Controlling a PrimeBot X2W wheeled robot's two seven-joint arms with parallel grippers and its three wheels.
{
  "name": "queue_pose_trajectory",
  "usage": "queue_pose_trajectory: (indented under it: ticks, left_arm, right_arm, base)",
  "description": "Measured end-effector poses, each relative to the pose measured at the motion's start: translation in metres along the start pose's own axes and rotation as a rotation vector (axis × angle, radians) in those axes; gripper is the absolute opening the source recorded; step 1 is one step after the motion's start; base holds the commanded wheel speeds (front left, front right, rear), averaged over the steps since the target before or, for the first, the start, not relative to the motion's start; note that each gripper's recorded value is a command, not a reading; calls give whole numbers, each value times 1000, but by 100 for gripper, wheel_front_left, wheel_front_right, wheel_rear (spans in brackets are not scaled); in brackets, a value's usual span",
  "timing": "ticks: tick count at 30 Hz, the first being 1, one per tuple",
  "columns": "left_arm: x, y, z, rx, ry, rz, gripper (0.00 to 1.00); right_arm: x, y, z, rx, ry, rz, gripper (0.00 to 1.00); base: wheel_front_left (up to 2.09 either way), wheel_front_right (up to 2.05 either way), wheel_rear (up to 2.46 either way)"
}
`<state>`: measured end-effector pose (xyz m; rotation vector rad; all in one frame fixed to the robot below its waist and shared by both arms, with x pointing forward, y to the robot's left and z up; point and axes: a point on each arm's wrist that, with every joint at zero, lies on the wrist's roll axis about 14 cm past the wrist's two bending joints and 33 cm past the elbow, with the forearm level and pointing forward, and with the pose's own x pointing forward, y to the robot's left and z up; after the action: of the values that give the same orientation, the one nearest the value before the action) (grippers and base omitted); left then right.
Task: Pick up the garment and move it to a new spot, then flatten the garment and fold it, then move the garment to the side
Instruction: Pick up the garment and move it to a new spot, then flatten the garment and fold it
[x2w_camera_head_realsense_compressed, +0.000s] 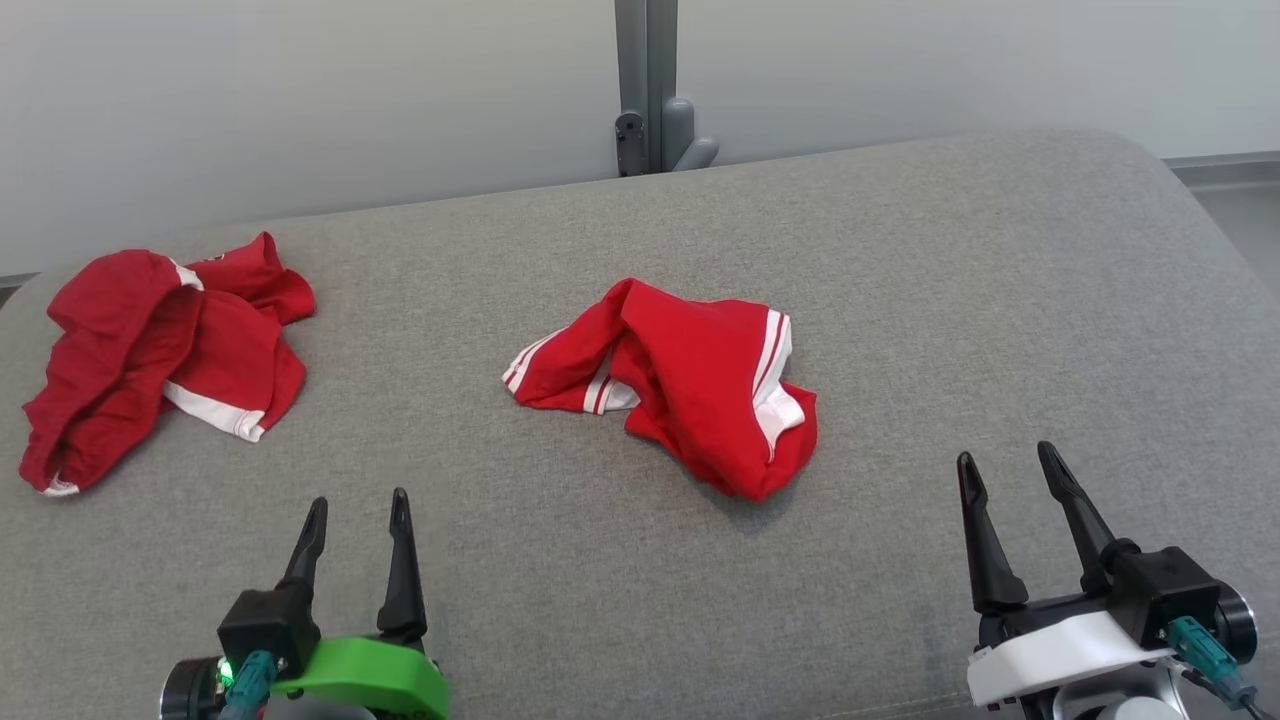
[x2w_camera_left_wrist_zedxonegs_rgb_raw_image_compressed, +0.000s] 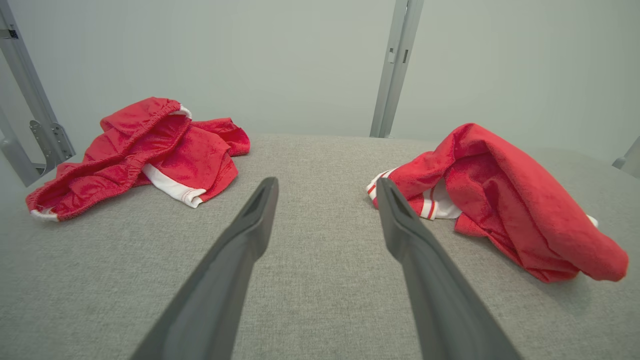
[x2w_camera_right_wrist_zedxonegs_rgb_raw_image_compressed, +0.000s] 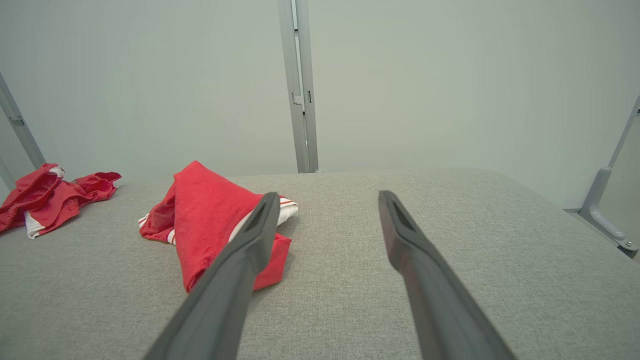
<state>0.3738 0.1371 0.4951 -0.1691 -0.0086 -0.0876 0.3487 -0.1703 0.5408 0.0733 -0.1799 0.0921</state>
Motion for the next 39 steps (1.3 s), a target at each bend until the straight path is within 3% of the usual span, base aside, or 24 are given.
queue_pose_trajectory:
  ticks: [8, 29, 39]
  left_arm:
    - [-27, 17, -15, -21, 36, 62, 100]
    - [-28, 23, -23, 14, 58, 59, 100]
    - [-2, -3, -27, 26, 75, -46, 100]
  right_arm:
    - [-1, 5, -1, 6, 3, 15, 100]
    - [-1, 6, -4, 10, 13, 15, 100]
    - [4, 10, -9, 17, 26, 29, 100]
  base:
    - [0, 0, 0]
    - [0, 0, 0]
    - [0, 0, 0]
